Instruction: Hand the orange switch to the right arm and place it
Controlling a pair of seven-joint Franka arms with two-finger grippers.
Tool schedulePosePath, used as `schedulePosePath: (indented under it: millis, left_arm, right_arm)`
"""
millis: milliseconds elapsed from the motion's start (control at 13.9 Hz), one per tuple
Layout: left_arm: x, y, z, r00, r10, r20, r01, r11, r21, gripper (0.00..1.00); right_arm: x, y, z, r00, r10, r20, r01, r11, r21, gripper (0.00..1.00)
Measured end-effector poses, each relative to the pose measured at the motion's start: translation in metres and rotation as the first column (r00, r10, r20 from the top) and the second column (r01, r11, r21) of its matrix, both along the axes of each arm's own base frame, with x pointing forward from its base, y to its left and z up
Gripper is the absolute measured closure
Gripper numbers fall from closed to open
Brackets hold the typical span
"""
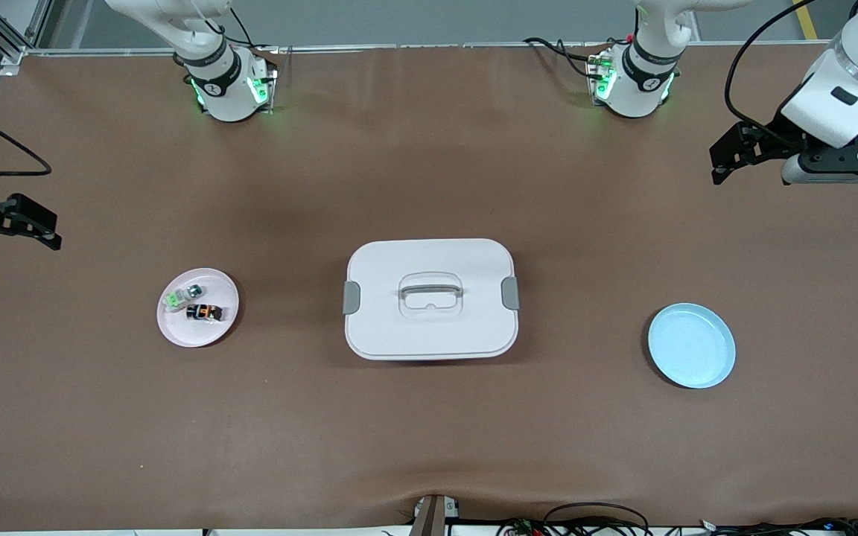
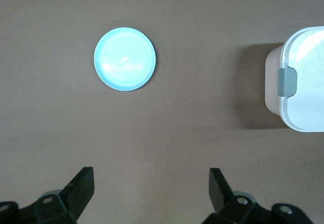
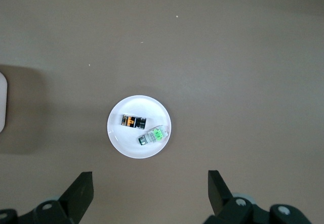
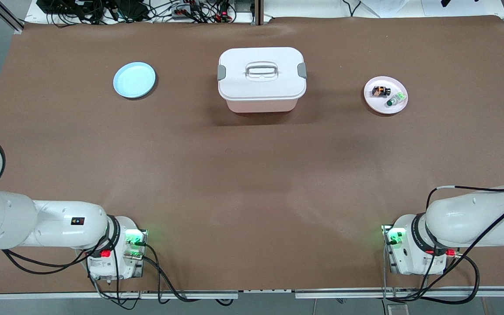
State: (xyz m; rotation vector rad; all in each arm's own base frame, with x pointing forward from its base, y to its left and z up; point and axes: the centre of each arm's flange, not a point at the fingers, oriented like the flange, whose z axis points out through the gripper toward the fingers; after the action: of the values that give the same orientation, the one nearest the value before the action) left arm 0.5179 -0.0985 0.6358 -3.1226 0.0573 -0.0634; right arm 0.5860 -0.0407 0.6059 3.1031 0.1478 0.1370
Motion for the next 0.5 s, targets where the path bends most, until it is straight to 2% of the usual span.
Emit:
schedulePosePath:
  millis: [288,503]
  left_arm:
    - [-0.001,-0.003,0.000,1.000,-0.006,0.000,0.006,1.000,0.000,0.00]
    - [-0.001,-0.007,0.000,0.998,-0.062,-0.001,0.062,0.998,0.003,0.00]
  right_arm:
    - [-0.007,0.012,-0.001,0.985,-0.167,-0.045,0.167,0.986,0.014,0.00]
    - [-0.014,0.030,0.004,0.974,-0.217,-0.066,0.219,0.976,0.018,0.00]
